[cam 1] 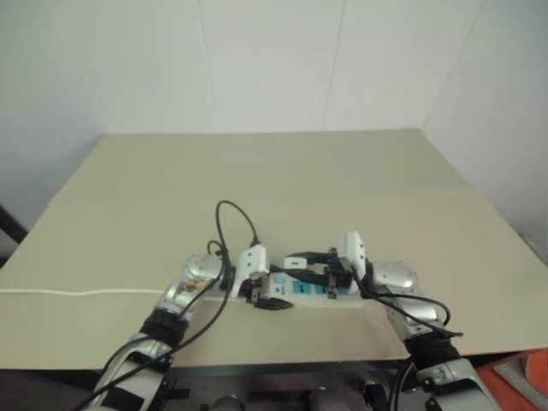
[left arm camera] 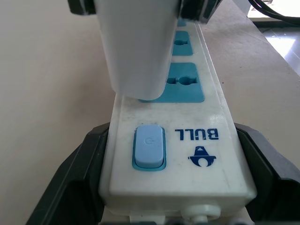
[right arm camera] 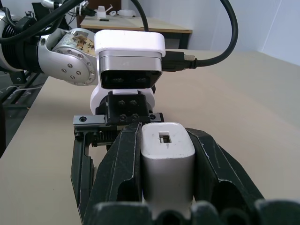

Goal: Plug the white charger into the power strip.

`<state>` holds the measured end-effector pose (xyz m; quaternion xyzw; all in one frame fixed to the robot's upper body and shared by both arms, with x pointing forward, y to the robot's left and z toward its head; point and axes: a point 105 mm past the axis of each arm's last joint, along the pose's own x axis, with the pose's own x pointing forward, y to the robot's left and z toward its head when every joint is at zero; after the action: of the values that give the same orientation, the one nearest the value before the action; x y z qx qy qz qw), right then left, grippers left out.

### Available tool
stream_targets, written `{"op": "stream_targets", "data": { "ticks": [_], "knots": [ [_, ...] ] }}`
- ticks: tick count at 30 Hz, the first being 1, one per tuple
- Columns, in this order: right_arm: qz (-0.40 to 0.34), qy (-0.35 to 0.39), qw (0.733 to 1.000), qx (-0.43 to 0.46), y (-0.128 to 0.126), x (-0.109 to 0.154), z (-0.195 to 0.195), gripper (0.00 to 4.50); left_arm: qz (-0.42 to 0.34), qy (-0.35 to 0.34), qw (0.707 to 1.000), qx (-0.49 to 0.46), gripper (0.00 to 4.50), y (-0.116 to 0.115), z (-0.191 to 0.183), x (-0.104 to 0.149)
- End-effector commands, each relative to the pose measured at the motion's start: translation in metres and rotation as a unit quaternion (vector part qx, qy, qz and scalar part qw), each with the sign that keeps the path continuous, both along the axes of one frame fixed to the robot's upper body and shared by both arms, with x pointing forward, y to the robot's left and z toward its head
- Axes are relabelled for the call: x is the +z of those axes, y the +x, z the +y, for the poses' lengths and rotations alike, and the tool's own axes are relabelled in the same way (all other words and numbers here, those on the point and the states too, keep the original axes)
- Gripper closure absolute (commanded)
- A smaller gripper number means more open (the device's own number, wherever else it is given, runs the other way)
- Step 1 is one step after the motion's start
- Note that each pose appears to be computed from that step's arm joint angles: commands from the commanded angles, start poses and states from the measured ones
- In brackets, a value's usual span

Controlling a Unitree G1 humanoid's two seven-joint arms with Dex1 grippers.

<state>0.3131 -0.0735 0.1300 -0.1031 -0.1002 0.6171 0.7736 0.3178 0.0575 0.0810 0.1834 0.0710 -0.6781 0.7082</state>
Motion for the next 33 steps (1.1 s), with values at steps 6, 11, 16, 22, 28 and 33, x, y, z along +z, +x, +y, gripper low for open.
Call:
{"op": "stream_targets", "data": {
  "ticks": [6, 11, 16, 22, 28, 33],
  "knots": [
    [0.052, -0.011, 0.998, -0.025, 0.002, -0.009, -0.025, 3.32, 0.000, 0.024, 1.000, -0.015, 1.20, -0.007, 0.008, -0.003],
    [0.060, -0.013, 0.998, -0.010, -0.002, -0.008, -0.027, 3.32, 0.000, 0.028, 1.000, -0.012, 1.20, -0.007, 0.013, -0.004],
    [0.057, -0.009, 0.998, -0.015, 0.001, -0.007, -0.026, 3.32, -0.001, 0.030, 0.999, -0.011, 1.20, -0.008, 0.016, -0.004],
    [0.053, 0.010, 0.998, -0.040, 0.009, -0.010, -0.014, 3.32, -0.001, 0.031, 0.999, -0.010, 1.20, -0.008, 0.017, -0.003],
    [0.045, 0.018, 0.997, -0.052, 0.011, -0.017, -0.005, 3.32, -0.002, 0.031, 1.000, -0.008, 1.20, -0.007, 0.018, -0.002],
    [0.028, -0.010, 0.999, -0.038, 0.008, -0.023, -0.008, 3.32, -0.002, 0.031, 1.000, -0.007, 1.20, -0.007, 0.018, -0.002]
  ]
}}
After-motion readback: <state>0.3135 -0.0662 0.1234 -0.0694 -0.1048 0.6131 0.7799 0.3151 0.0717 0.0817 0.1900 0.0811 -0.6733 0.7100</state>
